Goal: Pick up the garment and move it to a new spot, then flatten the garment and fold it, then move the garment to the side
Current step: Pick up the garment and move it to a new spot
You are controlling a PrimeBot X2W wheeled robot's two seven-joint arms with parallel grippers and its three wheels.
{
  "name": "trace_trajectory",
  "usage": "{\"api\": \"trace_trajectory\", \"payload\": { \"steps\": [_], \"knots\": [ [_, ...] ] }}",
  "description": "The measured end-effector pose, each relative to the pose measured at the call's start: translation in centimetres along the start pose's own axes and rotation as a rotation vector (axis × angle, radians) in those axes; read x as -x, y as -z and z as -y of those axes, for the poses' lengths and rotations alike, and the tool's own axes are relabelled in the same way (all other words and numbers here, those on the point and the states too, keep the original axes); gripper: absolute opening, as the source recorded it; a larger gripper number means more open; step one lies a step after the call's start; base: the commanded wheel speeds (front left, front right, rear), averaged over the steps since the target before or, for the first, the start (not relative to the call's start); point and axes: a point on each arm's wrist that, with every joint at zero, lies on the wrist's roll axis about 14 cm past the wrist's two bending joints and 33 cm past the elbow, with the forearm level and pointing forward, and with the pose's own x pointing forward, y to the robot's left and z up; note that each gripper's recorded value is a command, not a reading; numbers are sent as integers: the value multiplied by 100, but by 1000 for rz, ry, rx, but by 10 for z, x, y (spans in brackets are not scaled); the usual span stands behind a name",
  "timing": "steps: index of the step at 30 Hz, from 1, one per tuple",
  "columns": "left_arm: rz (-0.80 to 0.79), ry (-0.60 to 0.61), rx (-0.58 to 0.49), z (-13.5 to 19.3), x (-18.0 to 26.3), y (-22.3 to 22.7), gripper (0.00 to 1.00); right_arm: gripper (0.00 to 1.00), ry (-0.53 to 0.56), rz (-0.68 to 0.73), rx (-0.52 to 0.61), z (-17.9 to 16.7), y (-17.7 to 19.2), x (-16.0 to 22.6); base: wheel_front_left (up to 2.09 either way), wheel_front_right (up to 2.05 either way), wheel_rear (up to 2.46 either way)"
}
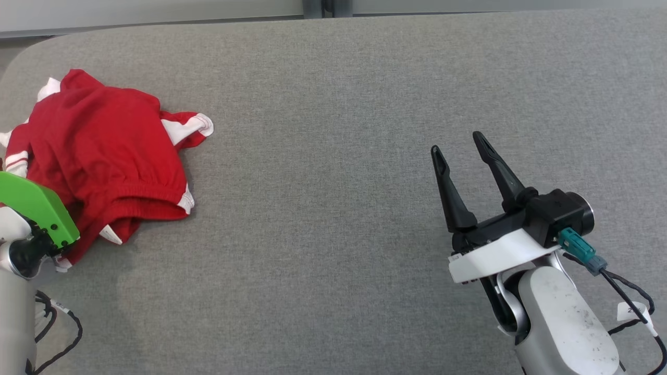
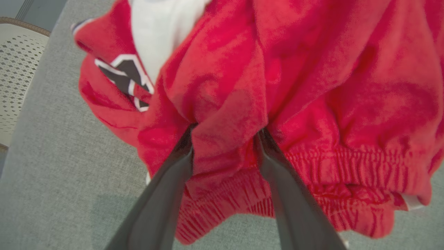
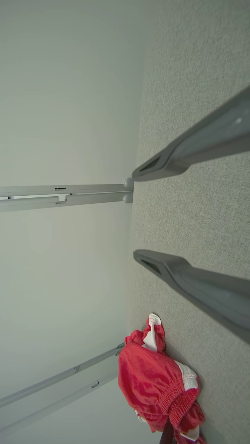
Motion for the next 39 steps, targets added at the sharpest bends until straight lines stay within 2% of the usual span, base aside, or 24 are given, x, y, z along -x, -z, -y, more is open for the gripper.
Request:
{"api": "trace_trajectory", "payload": {
  "steps": [4,9,14,17,22,28,35,39],
  "knots": [
    [12,22,-37,11,-3,-5,0,100,16,1,4,5,-1,3,0,0,0],
    [82,22,-94,10,11,-25,0,100,10,13,4,0,-8,4,0,0,0],
    [207,40,-169,15,40,-59,0,100,10,25,-2,-5,-15,11,0,0,0],
    [292,78,-212,28,62,-80,0,100,9,39,-5,-9,-23,15,0,0,0],
    [464,211,-282,77,110,-117,0,100,5,65,-4,-15,-36,25,0,0,0],
    [617,375,-403,143,164,-135,0,100,31,100,-6,-13,-53,40,0,0,0],
    [741,596,-517,232,212,-133,0,100,125,124,4,12,-64,66,0,0,0],
    [761,727,-560,279,230,-113,0,100,184,135,13,28,-70,81,0,0,0]
  ]
}}
